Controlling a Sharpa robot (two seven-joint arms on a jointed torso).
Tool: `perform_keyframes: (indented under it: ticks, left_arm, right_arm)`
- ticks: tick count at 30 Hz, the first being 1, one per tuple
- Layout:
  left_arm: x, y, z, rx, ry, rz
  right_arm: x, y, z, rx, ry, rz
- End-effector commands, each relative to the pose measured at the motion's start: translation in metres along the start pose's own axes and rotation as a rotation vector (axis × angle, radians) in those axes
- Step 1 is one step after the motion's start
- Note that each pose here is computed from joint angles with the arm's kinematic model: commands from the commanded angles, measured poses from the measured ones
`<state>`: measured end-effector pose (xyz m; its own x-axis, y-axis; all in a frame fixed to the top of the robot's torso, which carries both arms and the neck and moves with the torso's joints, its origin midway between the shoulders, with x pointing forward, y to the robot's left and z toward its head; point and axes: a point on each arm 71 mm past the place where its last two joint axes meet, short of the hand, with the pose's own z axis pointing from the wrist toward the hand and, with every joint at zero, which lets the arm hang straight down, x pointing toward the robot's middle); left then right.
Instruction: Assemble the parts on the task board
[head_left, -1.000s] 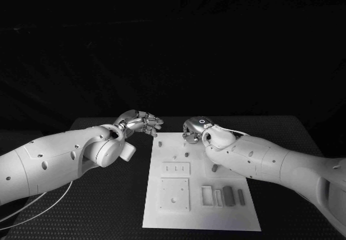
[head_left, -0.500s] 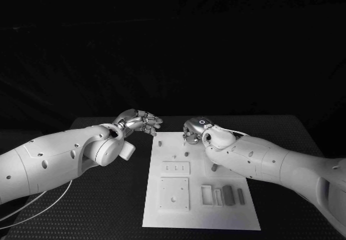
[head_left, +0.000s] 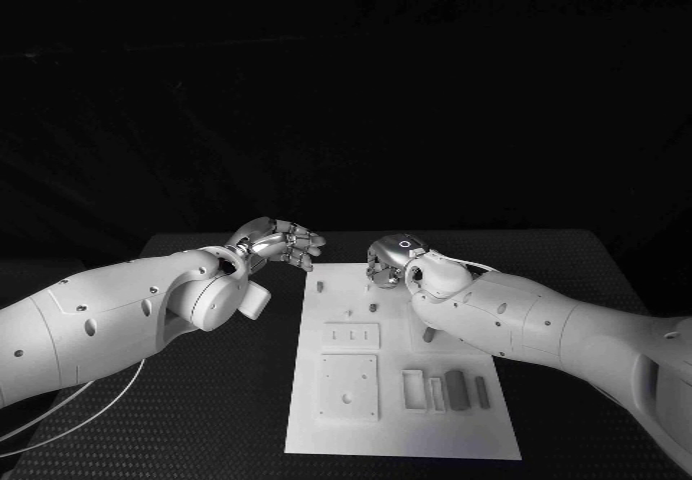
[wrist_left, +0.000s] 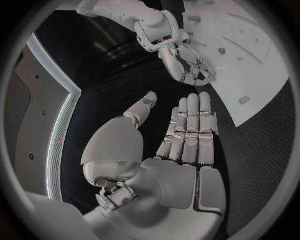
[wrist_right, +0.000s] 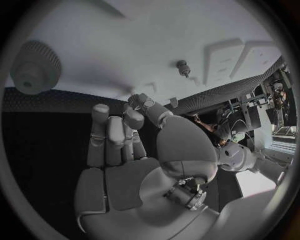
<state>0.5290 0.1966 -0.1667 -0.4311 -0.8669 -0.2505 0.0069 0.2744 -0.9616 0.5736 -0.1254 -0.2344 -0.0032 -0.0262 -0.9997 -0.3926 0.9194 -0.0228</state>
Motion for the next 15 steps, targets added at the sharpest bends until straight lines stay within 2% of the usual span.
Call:
perform_keyframes:
  ticks: [1,15]
  left_arm:
    - [0.0018,-0.0019,0.0007,0.008,0.015,-0.007]
    - [0.0018,-0.0020,0.0008,0.007,0.015,-0.007]
  right_arm:
    - [0.0044,0.0031,-0.0003,-0.010,0.027,0.003]
    - [0.0039,-0.0012,0.0003,0.014,0.016,0.028]
